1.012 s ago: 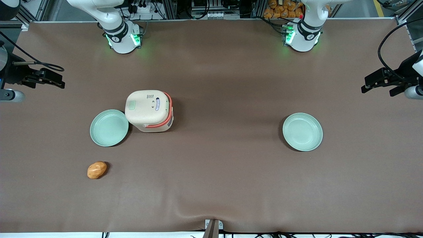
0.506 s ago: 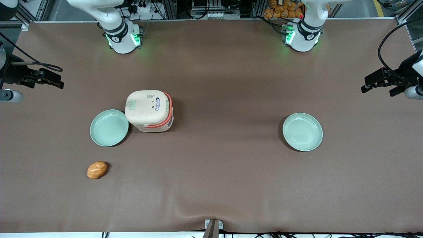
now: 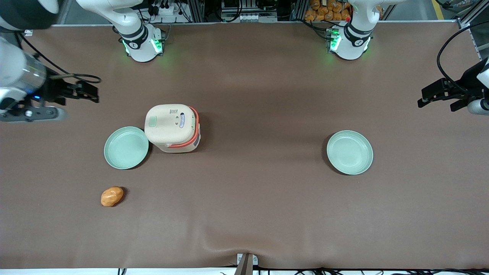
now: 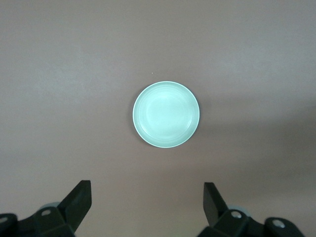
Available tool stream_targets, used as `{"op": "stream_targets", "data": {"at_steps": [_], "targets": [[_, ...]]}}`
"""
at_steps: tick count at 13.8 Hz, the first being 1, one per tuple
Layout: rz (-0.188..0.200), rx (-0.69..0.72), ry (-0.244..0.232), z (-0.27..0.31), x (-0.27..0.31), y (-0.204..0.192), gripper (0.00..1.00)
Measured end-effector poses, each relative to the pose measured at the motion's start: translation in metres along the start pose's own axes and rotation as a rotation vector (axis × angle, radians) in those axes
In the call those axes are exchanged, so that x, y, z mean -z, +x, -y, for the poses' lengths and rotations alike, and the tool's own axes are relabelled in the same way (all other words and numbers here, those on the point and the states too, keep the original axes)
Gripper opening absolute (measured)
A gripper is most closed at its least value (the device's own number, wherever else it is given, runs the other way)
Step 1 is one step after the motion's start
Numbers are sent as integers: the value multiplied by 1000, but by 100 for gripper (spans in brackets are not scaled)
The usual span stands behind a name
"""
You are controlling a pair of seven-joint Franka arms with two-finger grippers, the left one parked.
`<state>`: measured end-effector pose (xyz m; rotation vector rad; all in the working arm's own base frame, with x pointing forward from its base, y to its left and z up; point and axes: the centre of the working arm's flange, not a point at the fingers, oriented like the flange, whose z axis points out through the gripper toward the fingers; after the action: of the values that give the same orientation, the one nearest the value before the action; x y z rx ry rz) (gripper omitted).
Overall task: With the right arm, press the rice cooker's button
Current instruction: 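Move the right gripper over the green button on the rice cooker lid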
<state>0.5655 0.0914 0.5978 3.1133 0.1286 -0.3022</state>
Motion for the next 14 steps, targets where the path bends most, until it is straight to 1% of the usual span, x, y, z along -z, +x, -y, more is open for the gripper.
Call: {"op": "stream_targets", "data": {"at_steps": [2, 3, 4, 5, 6, 7, 8, 9, 10, 11, 12, 14], "targets": [[-4, 14, -6, 19, -18, 13, 99], [2, 23, -8, 26, -30, 19, 93], [19, 33, -12, 33, -44, 22, 93], [37, 44, -16, 40, -59, 25, 86], [48, 53, -19, 46, -74, 28, 77], [55, 60, -13, 52, -89, 31, 63], [65, 64, 6, 58, -103, 33, 52], [76, 64, 30, 62, -116, 34, 40], [80, 62, 47, 65, -128, 36, 30], [79, 60, 55, 66, -139, 38, 18], [78, 58, 57, 67, -149, 41, 15], [81, 57, 56, 69, -167, 43, 15]]}}
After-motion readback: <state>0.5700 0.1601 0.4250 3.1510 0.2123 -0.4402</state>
